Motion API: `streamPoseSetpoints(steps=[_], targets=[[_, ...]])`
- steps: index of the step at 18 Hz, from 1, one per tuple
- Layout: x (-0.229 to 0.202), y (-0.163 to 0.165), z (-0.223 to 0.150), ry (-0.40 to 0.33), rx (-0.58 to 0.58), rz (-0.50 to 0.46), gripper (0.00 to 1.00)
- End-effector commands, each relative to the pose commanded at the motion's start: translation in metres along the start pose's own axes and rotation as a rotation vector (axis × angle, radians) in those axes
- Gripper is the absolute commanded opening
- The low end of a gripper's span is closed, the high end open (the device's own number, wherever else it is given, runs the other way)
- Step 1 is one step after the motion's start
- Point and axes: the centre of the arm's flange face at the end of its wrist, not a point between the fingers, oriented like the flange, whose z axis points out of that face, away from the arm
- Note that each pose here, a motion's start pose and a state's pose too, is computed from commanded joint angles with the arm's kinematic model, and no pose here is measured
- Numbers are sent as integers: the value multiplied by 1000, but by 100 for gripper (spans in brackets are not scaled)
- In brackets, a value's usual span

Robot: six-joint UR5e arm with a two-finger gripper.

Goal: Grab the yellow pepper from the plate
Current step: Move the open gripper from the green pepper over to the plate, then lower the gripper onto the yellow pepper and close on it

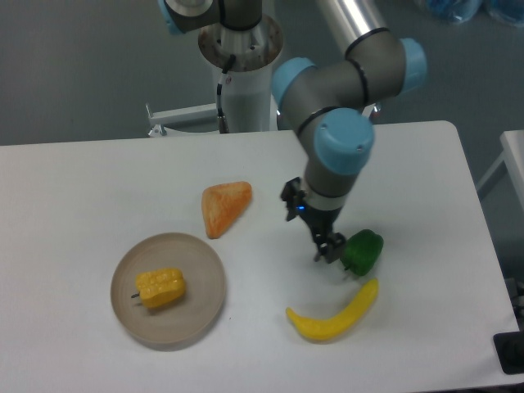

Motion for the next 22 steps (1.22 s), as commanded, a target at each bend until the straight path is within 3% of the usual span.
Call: streamPoseSetpoints(steps=[9,12,22], targets=[[53,-94,29,39,-13,41,100],[66,-129,38,-15,13,36,100],[67,-160,83,-22,14,58,100]])
